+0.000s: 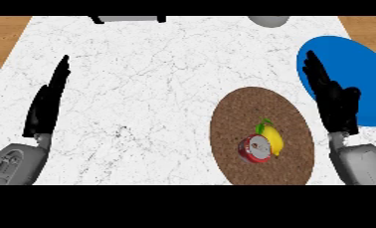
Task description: Pick the lemon from the placemat and place it in the plate
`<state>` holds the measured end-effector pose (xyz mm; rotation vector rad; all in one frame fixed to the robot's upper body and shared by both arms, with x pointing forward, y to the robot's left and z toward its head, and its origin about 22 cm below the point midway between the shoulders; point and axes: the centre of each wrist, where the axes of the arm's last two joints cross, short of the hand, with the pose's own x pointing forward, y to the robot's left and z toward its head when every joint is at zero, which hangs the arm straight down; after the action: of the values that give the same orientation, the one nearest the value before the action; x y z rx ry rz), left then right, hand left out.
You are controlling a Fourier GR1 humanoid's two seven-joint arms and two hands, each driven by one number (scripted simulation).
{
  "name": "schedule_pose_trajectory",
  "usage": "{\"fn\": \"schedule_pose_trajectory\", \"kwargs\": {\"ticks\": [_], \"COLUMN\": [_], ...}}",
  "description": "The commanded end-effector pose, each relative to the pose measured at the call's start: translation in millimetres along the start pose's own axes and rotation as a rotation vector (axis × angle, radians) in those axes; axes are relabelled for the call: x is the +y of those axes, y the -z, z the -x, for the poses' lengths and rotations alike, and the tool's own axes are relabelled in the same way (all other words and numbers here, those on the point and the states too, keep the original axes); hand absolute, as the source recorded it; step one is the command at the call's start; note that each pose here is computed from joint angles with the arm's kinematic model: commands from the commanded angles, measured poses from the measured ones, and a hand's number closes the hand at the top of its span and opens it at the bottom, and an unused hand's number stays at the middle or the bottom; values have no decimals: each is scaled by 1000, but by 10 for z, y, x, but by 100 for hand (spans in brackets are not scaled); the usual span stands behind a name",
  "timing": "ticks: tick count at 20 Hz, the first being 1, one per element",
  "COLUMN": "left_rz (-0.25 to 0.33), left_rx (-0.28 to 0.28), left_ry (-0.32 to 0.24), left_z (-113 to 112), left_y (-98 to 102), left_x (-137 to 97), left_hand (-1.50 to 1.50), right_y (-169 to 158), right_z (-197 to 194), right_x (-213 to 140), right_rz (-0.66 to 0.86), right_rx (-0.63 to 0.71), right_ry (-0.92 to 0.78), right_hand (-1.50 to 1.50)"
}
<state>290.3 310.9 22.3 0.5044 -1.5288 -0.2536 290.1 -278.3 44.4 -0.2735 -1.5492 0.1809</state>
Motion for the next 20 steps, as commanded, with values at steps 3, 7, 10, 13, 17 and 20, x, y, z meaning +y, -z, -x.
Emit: {"fn": "schedule_pose_trajectory", "kwargs": {"ticks": [3, 7, 10, 13, 17, 20], "left_rz": [102, 192, 252, 242, 247, 237], "left_rx": [182, 297, 362, 338, 363, 365], "left_ry": [-163, -296, -429, -435, -427, -450], "left_z": [174, 295, 289, 335, 325, 314], "left_y": [-198, -438, -683, -712, -657, -778], "left_x": [-385, -683, -865, -800, -585, -648], "left_hand": [0, 0, 0, 0, 0, 0], "right_y": [214, 229, 224, 122, 19, -52], "right_z": [-492, -893, -294, 51, 49, -234], "right_x": [-465, -986, -1029, -1041, -1338, -1391], "right_rz": [-127, -127, 139, 103, -6, -79], "right_rx": [-245, -333, -387, -474, -493, -450], "right_ry": [29, -609, -231, -100, -116, -228], "right_hand": [150, 150, -150, -150, -150, -150]}}
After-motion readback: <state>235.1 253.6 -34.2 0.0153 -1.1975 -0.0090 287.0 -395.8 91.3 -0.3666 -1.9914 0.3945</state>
